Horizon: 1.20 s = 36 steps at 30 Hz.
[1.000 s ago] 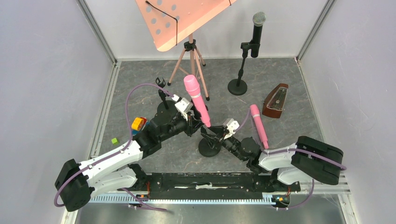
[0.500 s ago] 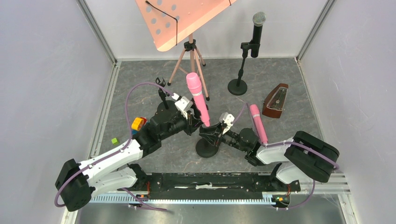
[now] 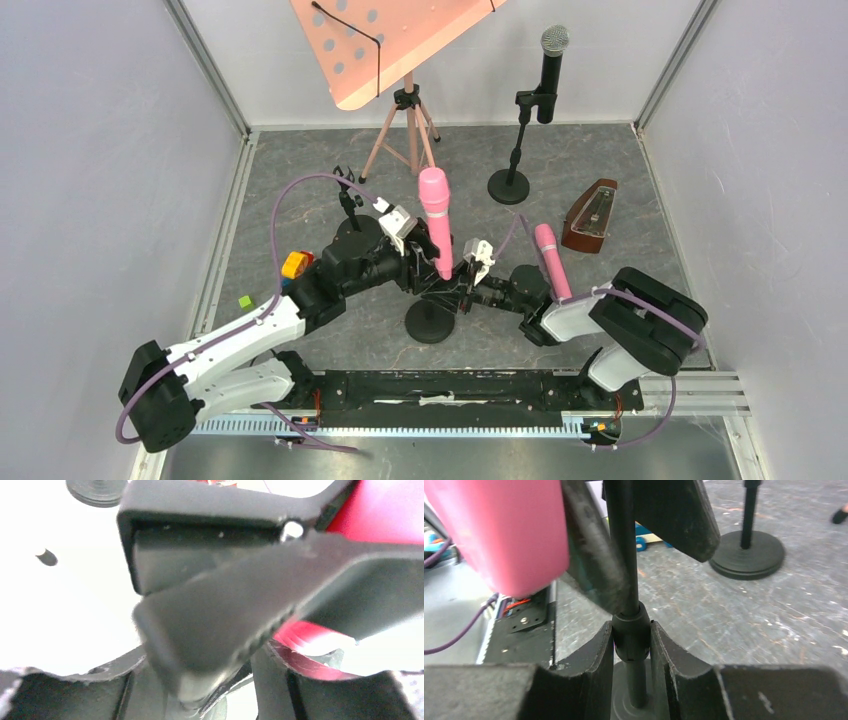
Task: Remove the microphone from the stand
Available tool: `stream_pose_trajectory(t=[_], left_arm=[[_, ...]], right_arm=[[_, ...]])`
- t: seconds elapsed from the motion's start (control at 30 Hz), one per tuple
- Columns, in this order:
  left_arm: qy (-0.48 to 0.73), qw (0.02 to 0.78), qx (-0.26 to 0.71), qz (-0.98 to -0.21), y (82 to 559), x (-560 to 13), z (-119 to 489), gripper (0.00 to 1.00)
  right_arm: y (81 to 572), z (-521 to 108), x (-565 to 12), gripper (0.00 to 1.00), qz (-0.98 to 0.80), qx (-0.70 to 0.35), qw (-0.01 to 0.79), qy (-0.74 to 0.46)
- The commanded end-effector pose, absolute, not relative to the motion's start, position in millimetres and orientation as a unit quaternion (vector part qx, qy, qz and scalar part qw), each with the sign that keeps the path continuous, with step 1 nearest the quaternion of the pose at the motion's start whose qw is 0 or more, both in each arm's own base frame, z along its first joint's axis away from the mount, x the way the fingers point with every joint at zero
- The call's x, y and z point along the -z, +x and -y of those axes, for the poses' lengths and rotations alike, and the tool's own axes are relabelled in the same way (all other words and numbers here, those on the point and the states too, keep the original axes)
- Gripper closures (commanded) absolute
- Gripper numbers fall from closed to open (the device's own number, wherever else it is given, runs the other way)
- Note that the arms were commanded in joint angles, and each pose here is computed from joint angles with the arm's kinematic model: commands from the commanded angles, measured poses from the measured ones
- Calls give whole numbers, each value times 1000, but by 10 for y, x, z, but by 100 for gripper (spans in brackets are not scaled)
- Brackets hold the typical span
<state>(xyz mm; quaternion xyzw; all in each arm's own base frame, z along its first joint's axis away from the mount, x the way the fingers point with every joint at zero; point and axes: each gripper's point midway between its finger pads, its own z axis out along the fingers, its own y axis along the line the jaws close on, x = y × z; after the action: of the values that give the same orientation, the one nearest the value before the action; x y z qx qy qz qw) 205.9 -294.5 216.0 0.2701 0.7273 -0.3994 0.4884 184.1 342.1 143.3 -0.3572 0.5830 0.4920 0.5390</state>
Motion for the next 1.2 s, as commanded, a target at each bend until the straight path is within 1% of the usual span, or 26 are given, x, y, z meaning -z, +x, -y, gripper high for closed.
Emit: stream_pose_trajectory(t=[0.0, 0.07, 0.13, 0.37, 0.47, 0.5, 0.57, 0.63, 0.73, 0.87, 0.97, 1.07, 1.17], left_arm=[[310, 475, 436, -698, 1930, -2355, 3038, 38], [319, 460, 454, -693, 1910, -2355, 3042, 37], [330, 446, 473, -685, 1865, -2368, 3057, 40], [360, 411, 495, -675, 1767, -2351, 3012, 60], [368, 397, 510, -668, 1715, -2344, 3020, 77], [368, 393, 516, -666, 1700, -2352, 3035, 86], [371, 386, 524, -662, 1684, -2347, 3060, 98], [352, 392, 506, -683, 1795, -2305, 3053, 98], [317, 416, 483, -702, 1949, -2321, 3012, 98], [248, 468, 456, -715, 2167, -2431, 2907, 98], [206, 489, 436, -727, 2290, -2471, 2820, 98], [174, 500, 421, -737, 2370, -2488, 2757, 98], [157, 507, 408, -743, 2409, -2486, 2725, 98]], right_arm=[[1551, -3527, -1769, 100, -497, -584, 496, -407], [1523, -3523, -1772, 100, -487, -594, 484, -419], [1525, -3513, -1780, 100, -484, -597, 480, -424], [1639, -3461, -1832, 100, -480, -604, 477, -421], [1640, -3465, -1835, 100, -475, -610, 467, -430], [1638, -3471, -1826, 100, -475, -611, 462, -432], [1670, -3478, -1825, 100, -477, -609, 465, -430], [1761, -3460, -1816, 100, -491, -597, 483, -412], [2010, -3438, -1727, 100, -541, -544, 524, -370], [2204, -3413, -1679, 100, -576, -398, 619, -357], [2307, -3304, -1787, 100, -591, -309, 682, -301], [2373, -3161, -1918, 100, -595, -187, 739, -256], [2292, -3127, -2052, 100, -584, -134, 773, -210]])
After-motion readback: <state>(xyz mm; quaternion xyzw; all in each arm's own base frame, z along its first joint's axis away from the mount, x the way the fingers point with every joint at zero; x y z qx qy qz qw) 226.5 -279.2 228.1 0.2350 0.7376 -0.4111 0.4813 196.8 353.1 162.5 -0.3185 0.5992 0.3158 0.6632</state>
